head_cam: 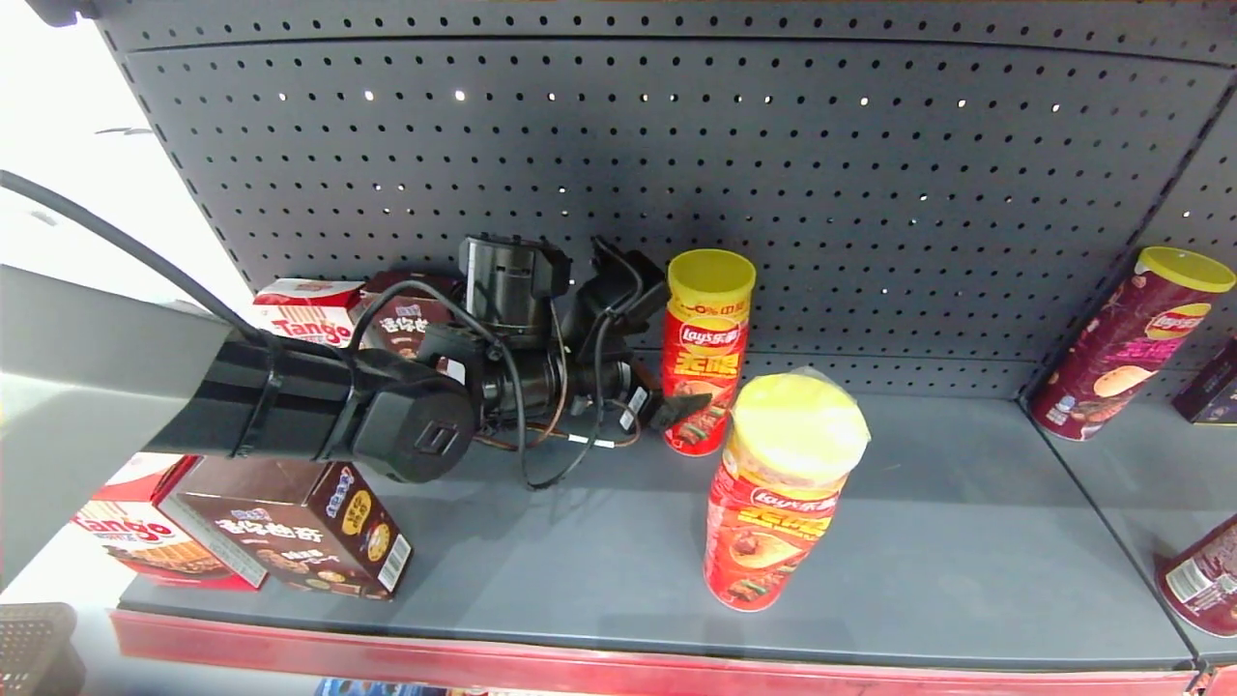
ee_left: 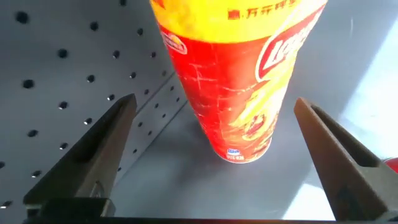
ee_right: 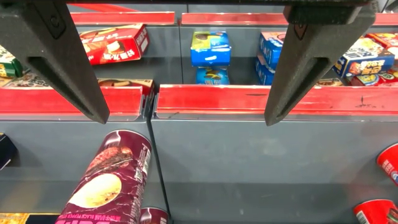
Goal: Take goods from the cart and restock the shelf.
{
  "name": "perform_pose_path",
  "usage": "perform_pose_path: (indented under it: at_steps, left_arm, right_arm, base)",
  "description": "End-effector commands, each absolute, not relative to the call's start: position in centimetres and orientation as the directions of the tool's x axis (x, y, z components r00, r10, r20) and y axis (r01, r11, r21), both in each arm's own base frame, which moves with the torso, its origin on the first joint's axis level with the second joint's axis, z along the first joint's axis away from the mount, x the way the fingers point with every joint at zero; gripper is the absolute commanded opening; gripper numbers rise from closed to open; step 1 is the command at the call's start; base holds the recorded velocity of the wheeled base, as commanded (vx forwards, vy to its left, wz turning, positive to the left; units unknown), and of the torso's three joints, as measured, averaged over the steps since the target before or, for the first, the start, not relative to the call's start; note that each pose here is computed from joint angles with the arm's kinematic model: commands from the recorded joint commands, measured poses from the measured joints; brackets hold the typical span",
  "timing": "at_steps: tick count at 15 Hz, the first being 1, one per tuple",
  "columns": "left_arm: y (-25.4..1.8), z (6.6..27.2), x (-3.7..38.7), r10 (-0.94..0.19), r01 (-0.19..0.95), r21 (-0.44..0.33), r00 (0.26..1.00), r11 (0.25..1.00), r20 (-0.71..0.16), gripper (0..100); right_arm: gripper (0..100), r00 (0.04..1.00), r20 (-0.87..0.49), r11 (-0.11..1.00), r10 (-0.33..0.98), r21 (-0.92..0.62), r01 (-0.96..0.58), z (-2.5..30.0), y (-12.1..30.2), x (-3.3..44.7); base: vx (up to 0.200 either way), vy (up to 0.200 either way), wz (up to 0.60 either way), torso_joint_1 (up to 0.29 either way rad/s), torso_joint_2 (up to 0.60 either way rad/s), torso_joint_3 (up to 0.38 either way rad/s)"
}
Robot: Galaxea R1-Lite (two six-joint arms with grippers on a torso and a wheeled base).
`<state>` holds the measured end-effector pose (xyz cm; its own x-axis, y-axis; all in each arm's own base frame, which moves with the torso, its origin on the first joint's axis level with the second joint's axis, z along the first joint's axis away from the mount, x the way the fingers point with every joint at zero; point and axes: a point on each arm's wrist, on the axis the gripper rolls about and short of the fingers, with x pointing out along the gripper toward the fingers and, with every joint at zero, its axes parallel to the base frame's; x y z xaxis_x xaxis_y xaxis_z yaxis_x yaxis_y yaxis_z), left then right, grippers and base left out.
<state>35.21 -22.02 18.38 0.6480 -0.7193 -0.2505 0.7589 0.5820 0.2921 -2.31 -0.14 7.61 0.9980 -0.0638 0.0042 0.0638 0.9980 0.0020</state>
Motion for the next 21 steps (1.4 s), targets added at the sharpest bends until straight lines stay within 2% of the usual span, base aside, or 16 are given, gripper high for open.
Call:
perform_pose_path:
  at_steps: [1,6,8,14,17,18,21]
  left_arm:
    - [-22.2,17.8,35.3,-0.718,0.763,0.288,0.644,0.579,-0.265,100]
    - [-21.8,17.4,35.3,-0.678,0.734,0.291,0.679,0.614,-0.282,100]
    - [-21.2,16.1,34.8,-0.637,0.718,0.284,0.695,0.635,-0.332,100]
    - [-19.5,18.7,32.2,-0.644,0.700,0.259,0.714,0.666,-0.275,100]
    - [-19.1,19.1,32.2,-0.589,0.648,0.276,0.761,0.710,-0.273,100]
    - [-19.0,19.1,32.2,-0.525,0.592,0.296,0.804,0.750,-0.278,100]
    - [-19.0,19.2,32.4,-0.422,0.497,0.332,0.864,0.802,-0.275,100]
  right_arm:
    - [100,0.998,0.003,0.998,-0.064,0.002,0.064,7.6,-0.1,-2.3]
    - [100,0.998,0.003,0.998,-0.064,0.002,0.064,7.6,-0.1,-2.3]
    - [100,0.998,0.003,0.998,-0.064,0.002,0.064,7.6,-0.1,-2.3]
    - [100,0.998,0.003,0.998,-0.064,0.002,0.064,7.6,-0.1,-2.3]
    - [100,0.998,0.003,0.998,-0.064,0.002,0.064,7.6,-0.1,-2.3]
    - [100,0.998,0.003,0.998,-0.064,0.002,0.064,7.6,-0.1,-2.3]
    - [100,0.998,0.003,0.998,-0.064,0.002,0.064,7.6,-0.1,-2.3]
  base:
    - [0.000,0.000,0.00,0.000,0.00,0.000]
    - [0.000,0.000,0.00,0.000,0.00,0.000]
    - [0.000,0.000,0.00,0.000,0.00,0.000]
    - [0.000,0.000,0.00,0.000,0.00,0.000]
    - [0.000,0.000,0.00,0.000,0.00,0.000]
    - [0.000,0.000,0.00,0.000,0.00,0.000]
    - [0.000,0.000,0.00,0.000,0.00,0.000]
